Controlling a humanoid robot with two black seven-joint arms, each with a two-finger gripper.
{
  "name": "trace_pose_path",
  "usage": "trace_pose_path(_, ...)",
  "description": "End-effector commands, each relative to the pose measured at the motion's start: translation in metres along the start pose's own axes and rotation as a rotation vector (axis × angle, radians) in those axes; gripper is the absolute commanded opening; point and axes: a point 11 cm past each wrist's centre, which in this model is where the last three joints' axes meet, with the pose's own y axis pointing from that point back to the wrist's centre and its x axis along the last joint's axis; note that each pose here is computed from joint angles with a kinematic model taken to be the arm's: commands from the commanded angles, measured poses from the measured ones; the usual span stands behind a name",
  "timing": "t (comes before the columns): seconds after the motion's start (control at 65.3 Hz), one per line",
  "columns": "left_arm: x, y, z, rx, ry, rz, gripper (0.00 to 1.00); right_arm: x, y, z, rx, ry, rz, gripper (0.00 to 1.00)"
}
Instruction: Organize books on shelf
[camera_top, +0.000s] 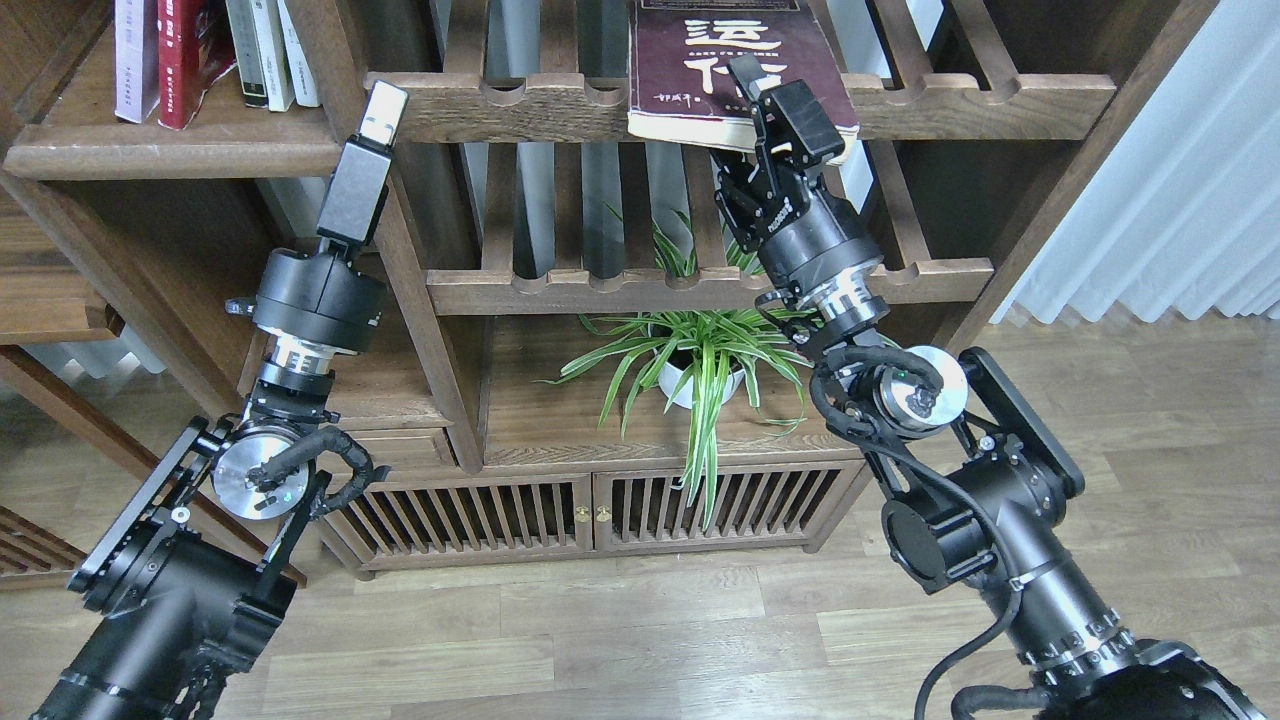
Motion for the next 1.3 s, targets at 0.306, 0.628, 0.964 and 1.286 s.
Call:
trace_pose_path(0.306, 0.001, 0.001, -0.001, 0.003, 0.001, 0.005, 0.89, -0.005, -0.005, -0.008, 0.012, 0.027, 0.012, 0.50)
trace_pose_path(0.628, 0.003, 0.004, -0.003, 0.007, 0.003, 0.012, 0.89, 0.000, -0.003, -0.018, 0.056, 0.039, 0.030, 0.20)
trace_pose_path(0.964, 0.018, 0.018, -0.010, 0.017, 0.028, 0.072, 0.87, -0.008, -0.001, -0.025, 0.096, 0.025, -0.051, 0.05)
trace_pose_path(1.286, 0.022, 0.021, -0.018, 0.039, 0.040, 0.089, 0.88, -0.015, 0.039, -0.010, 0.062, -0.007, -0.345, 0.02)
